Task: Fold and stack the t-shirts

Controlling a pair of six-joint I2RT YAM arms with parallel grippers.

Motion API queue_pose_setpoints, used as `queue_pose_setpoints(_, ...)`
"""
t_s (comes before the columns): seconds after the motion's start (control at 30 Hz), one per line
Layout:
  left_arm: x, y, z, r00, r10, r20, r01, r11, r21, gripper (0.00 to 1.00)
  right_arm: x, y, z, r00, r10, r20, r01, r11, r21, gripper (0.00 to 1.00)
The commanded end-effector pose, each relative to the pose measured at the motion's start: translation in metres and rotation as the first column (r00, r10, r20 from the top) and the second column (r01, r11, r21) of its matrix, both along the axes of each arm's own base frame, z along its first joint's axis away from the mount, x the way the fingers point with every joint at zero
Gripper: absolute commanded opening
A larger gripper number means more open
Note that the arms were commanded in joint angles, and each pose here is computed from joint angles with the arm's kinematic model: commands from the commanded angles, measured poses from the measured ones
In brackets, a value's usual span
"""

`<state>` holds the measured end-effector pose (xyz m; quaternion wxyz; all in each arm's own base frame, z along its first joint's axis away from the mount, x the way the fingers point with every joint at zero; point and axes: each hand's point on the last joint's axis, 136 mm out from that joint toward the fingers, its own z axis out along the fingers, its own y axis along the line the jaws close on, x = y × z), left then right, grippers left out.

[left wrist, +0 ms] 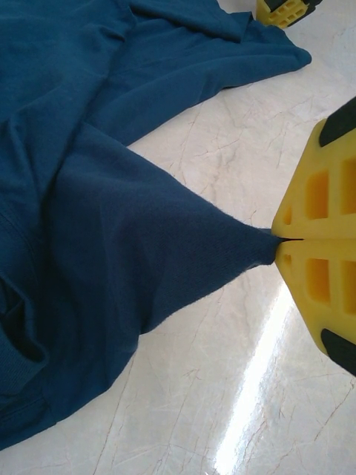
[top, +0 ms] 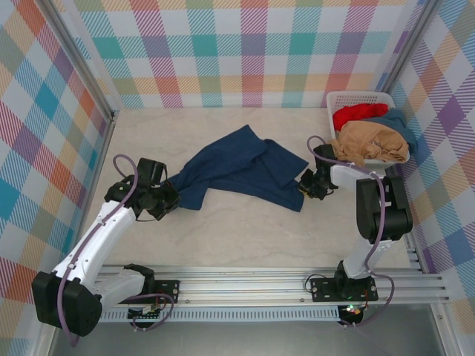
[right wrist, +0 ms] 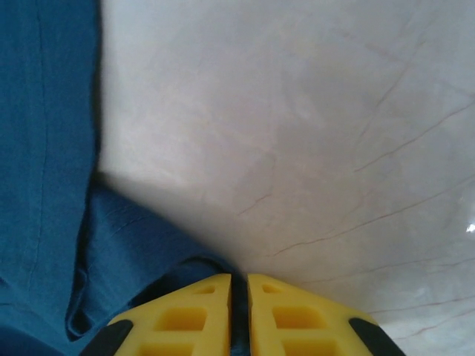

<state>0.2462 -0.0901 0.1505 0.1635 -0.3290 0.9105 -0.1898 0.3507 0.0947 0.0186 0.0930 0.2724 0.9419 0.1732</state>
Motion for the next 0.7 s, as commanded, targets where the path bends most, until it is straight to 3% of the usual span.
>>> queue_pose_setpoints(0.0,0.008,-0.002,0.011,0.999,0.004,0.034,-0.004,1.0,-0.02,0.0,0.008,0.005,0.003,1.0,0.001,0.015,-0.001,1.0,0.013,0.09)
queue_pose_setpoints(0.1,0.008,-0.002,0.012,0.999,0.004,0.037,-0.003,1.0,-0.021,0.0,0.009,0.005,0.013,0.999,0.003,0.036,-0.003,1.0,-0.007,0.01)
queue_pose_setpoints(0.37,0.02,-0.005,0.031,0.996,-0.005,0.087,0.008,1.0,-0.025,0.0,0.008,-0.009,0.061,0.993,-0.016,0.121,0.026,0.996,-0.081,0.0)
queue_pose_setpoints(0.53,0.047,-0.011,0.072,0.98,-0.025,0.195,0.031,0.999,-0.028,0.0,0.02,0.0,0.119,0.972,0.015,0.236,-0.001,0.998,-0.056,0.0)
queue_pose_setpoints(0.67,0.085,-0.016,0.128,0.941,-0.036,0.336,0.043,0.999,-0.014,0.0,0.038,0.012,0.182,0.926,0.067,0.373,-0.053,0.998,-0.047,0.0)
